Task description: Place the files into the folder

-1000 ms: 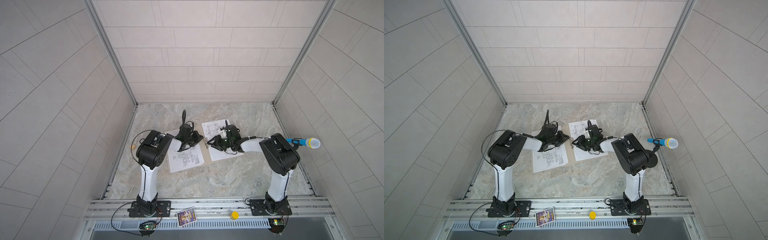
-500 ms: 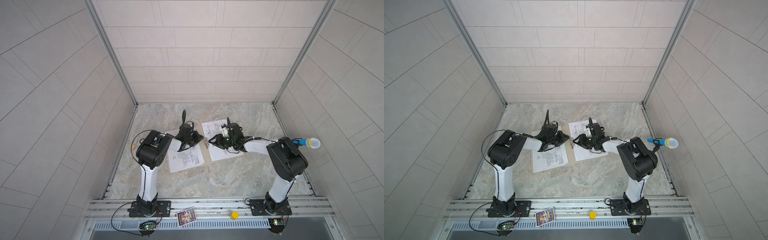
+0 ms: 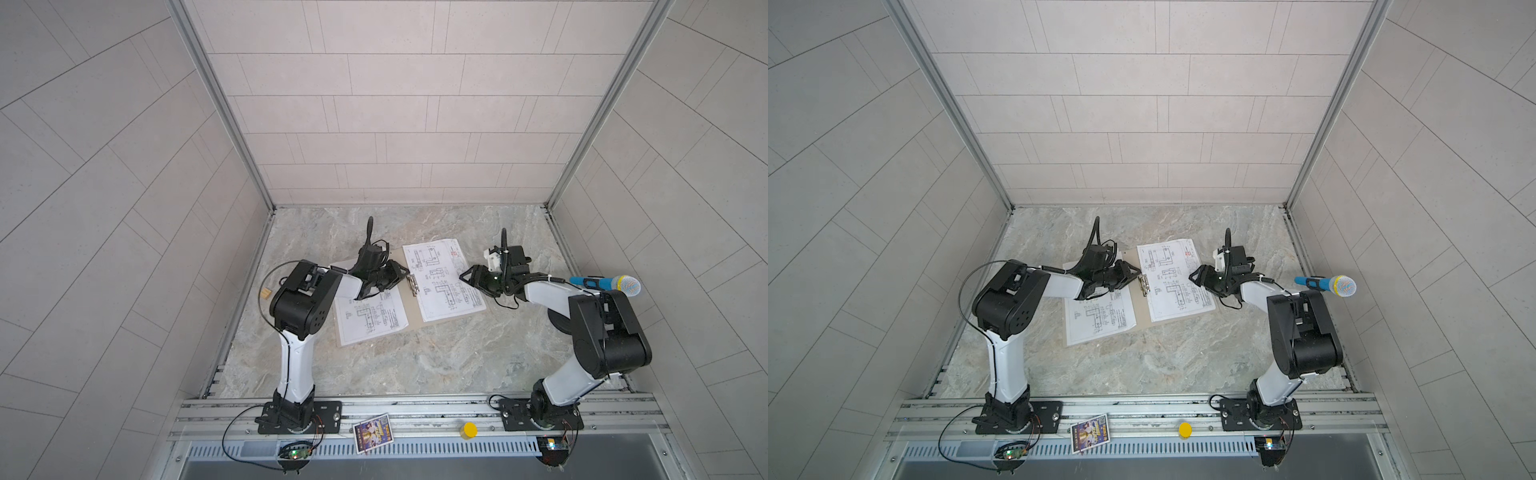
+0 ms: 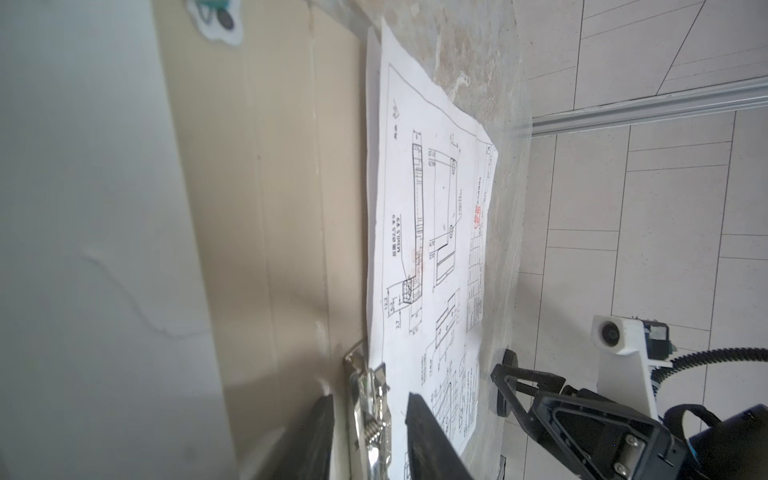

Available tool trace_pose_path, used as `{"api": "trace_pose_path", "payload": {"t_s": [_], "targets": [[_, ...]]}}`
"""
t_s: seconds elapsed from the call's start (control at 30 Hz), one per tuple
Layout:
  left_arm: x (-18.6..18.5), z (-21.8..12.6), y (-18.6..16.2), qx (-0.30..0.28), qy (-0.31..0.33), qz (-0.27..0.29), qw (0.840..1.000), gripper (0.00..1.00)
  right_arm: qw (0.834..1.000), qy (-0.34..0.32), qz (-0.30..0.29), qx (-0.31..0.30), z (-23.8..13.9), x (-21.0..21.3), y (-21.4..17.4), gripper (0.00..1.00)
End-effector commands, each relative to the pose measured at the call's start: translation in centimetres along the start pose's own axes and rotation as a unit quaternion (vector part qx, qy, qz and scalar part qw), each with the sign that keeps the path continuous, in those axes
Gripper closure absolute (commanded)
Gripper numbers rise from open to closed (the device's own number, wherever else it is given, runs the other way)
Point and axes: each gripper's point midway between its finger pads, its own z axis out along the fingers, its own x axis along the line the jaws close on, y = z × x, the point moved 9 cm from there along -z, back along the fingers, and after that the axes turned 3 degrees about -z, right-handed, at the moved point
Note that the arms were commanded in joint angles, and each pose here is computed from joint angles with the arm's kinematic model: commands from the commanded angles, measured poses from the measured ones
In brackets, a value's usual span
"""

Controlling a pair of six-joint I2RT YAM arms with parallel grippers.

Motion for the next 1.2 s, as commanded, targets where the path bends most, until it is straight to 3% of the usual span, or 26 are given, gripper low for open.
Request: {"api": "trace_pose_path", "payload": {"t_s": [0.0,0.3,0.5,0.77,0.87,1.03,1.17], "targets": [[-2.1,-1.3,0.3,0.001,-0.013,0.021,1.000,0.57,0.999,-0.034,-0.025,-0.001,-0.9,-1.4,0.2,0.32],[-5.4,-6.5,0.5,-0.018,0.005,0.082,0.996,0.41,0.999,-0.029,-0.009,0.020,-0.5,-3.4,-0.3,0.30],[-1.4,-11.5,0.6,-0.062,0.081,0.059,0.993,0.31,0.999,0.011,0.014,0.036,0.5,-3.7,-1.6,0.30],[4.5,-18.4,-1.2,-0.111,0.209,0.010,0.971,0.14,0.998,0.035,0.025,0.044,0.7,-3.7,-2.9,0.32],[5.6,-20.0,-2.1,-0.141,0.248,0.003,0.958,0.06,0.998,0.036,0.025,0.052,0.8,-3.6,-3.4,0.33],[6.7,-21.5,-3.2,-0.163,0.291,-0.006,0.943,0.02,0.997,0.034,0.033,0.058,0.9,-3.7,-4.3,0.35],[7.8,-21.7,-3.8,-0.156,0.303,-0.020,0.940,0.01,0.997,0.028,0.034,0.056,0.7,-3.8,-4.5,0.35]]}}
